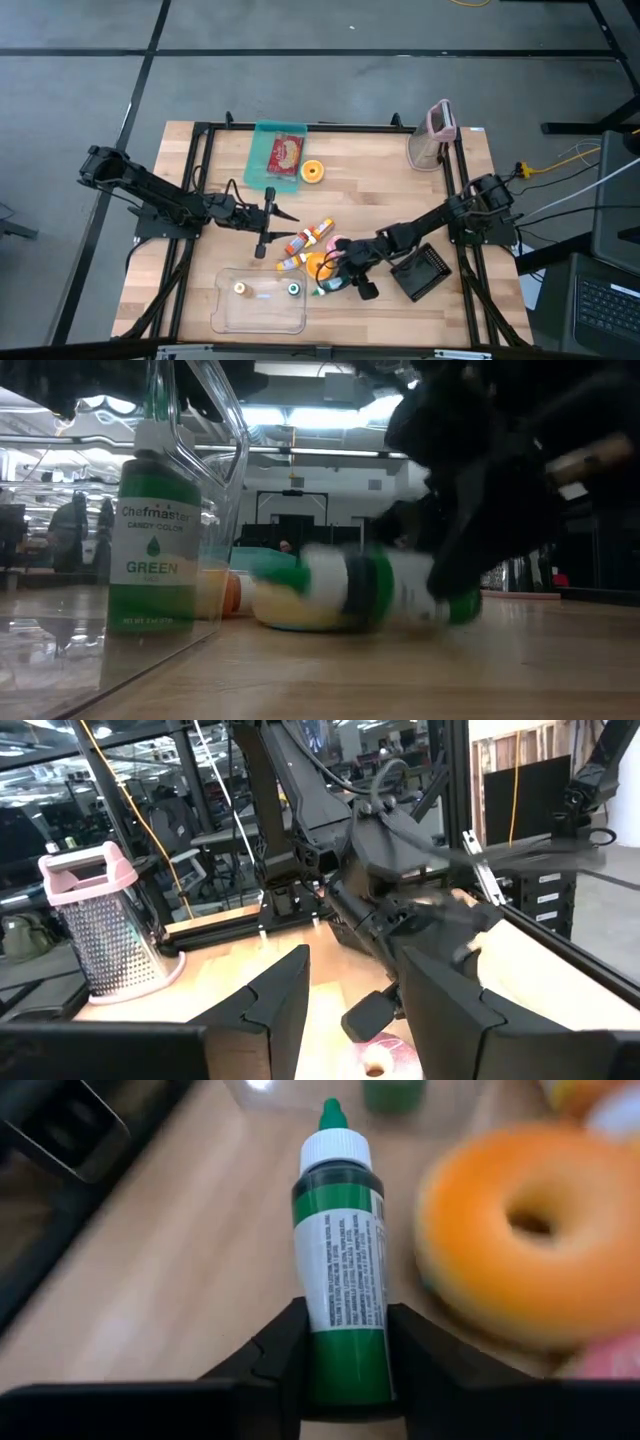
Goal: Pick & Place Food Item
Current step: Put the green food coloring bottle into the transparent bin
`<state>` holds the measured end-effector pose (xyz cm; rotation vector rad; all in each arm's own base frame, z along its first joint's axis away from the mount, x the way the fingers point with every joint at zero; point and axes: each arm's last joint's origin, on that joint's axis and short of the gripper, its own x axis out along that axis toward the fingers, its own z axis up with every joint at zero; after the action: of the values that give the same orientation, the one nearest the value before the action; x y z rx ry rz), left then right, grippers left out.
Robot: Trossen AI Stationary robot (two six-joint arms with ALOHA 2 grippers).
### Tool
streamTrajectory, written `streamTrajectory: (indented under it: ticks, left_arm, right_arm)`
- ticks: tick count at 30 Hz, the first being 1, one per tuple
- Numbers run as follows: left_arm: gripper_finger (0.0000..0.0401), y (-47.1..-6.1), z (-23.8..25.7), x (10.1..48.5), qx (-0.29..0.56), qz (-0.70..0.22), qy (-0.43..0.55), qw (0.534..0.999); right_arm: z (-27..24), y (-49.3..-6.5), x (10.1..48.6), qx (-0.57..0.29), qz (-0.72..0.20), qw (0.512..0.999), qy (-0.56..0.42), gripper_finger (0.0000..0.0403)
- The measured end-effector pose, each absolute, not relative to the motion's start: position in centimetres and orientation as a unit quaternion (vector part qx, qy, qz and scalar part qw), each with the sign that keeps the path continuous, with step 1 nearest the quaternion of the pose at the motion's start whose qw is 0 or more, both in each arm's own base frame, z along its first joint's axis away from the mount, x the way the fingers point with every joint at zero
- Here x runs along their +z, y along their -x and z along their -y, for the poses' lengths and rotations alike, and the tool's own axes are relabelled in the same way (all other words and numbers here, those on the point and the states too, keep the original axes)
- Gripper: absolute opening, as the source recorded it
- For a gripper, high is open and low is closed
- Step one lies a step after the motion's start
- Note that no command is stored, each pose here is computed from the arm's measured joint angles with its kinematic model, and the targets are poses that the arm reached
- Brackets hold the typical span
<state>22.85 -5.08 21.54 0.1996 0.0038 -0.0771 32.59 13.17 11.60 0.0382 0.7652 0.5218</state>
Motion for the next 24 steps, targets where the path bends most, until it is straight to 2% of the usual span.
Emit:
streamTrajectory:
  ticks: [8, 16, 19, 24]
  left_arm:
    - [0.015, -22.8, 5.1, 21.5, -0.039, -0.002, -0.099, 0.994]
    - [0.015, -23.2, 5.3, 22.5, -0.039, 0.016, -0.107, 0.993]
    - [0.015, -23.4, 5.6, 23.2, -0.028, 0.02, -0.117, 0.993]
    - [0.015, -24.4, 6.1, 25.1, 0.017, -0.028, -0.147, 0.989]
  right_arm:
    - [-12.9, -32.1, 18.2, 0.271, -0.251, 0.929, -0.015, 0.0104]
    - [-10.9, -30.1, 25.1, 0.158, -0.128, 0.976, 0.071, 0.0111]
    - [-9.9, -29.9, 25.7, 0.116, -0.133, 0.981, 0.082, 0.0107]
    - [-8.3, -30.0, 24.3, 0.049, -0.202, 0.976, 0.07, 0.0109]
